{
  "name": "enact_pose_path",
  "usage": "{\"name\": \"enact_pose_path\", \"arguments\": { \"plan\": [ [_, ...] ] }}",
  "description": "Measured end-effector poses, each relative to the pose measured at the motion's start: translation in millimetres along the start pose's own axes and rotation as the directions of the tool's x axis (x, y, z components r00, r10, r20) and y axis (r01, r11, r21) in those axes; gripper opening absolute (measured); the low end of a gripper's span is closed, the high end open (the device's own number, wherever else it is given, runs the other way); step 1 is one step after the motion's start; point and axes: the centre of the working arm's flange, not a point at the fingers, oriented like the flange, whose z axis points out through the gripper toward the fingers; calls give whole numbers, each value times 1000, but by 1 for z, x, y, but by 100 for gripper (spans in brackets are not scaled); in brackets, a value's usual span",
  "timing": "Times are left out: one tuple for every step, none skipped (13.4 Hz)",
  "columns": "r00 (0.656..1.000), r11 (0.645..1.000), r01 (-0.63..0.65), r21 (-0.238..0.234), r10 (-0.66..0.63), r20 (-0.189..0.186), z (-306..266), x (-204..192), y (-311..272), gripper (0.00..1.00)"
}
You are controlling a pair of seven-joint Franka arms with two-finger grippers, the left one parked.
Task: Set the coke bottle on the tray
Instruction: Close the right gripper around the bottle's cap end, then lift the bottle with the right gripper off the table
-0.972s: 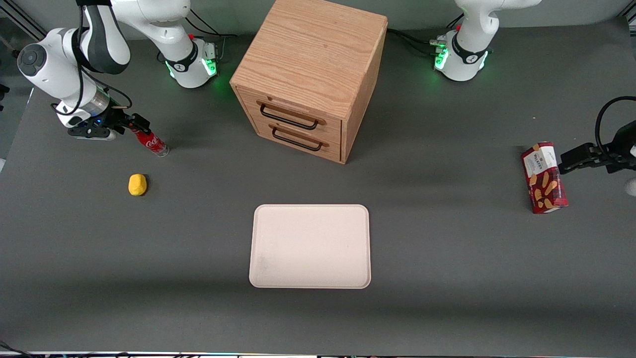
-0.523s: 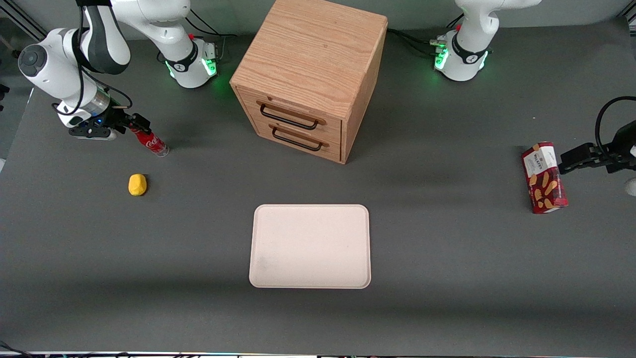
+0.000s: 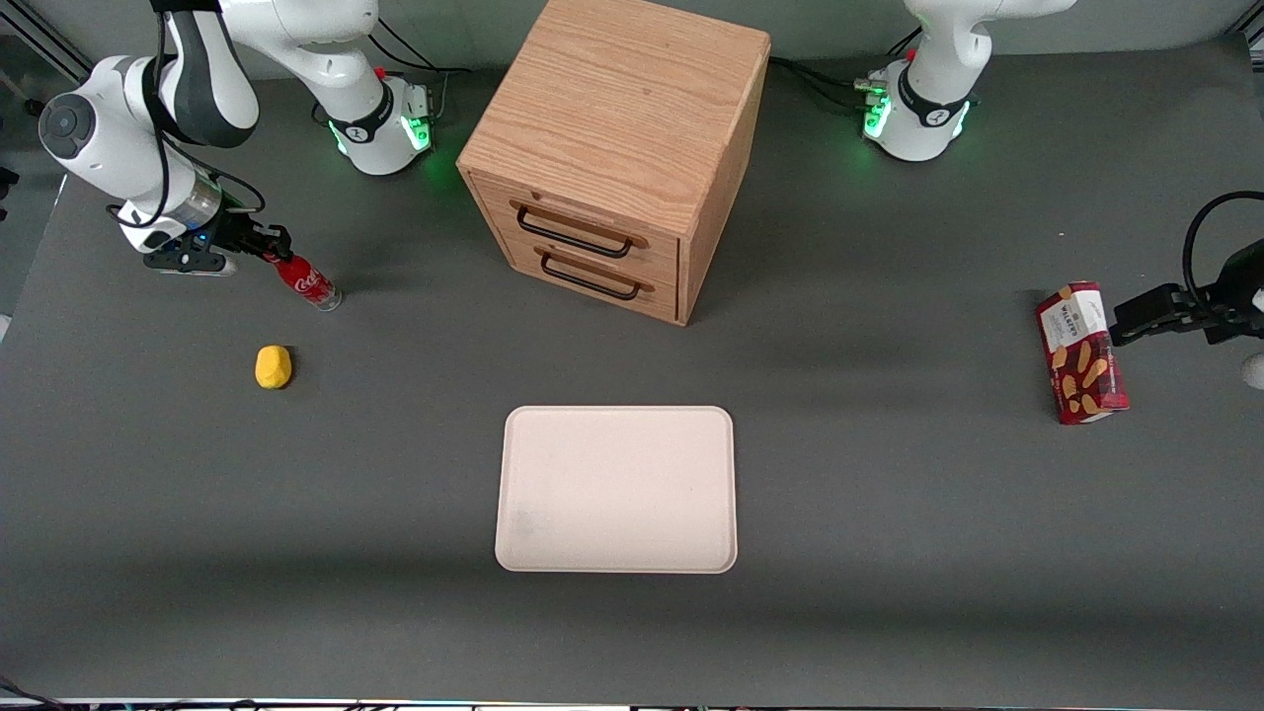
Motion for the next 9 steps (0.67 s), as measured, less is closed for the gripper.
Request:
{"name": "enact_pose_path", "arguments": {
  "plan": [
    [1000,1000,0,0,0,0,0,0,0,32],
    [1000,1000,0,0,0,1,0,0,0,32],
    [1000,1000,1,-1,-1,7,0,0,0,32],
    [1000,1000,1,-2,-1,14,-1,0,0,32],
    [1000,1000,4,-6,-3,16,-5,1,1,32],
    [1000,1000,6,-11,-5,18,-11,4,2,32],
    [1000,1000,6,-16,-6,19,-21,7,4,32],
    [1000,1000,5,-19,-5,17,-34,11,5,32],
    [1000,1000,4,-22,-4,10,-48,15,7,32]
  ]
}}
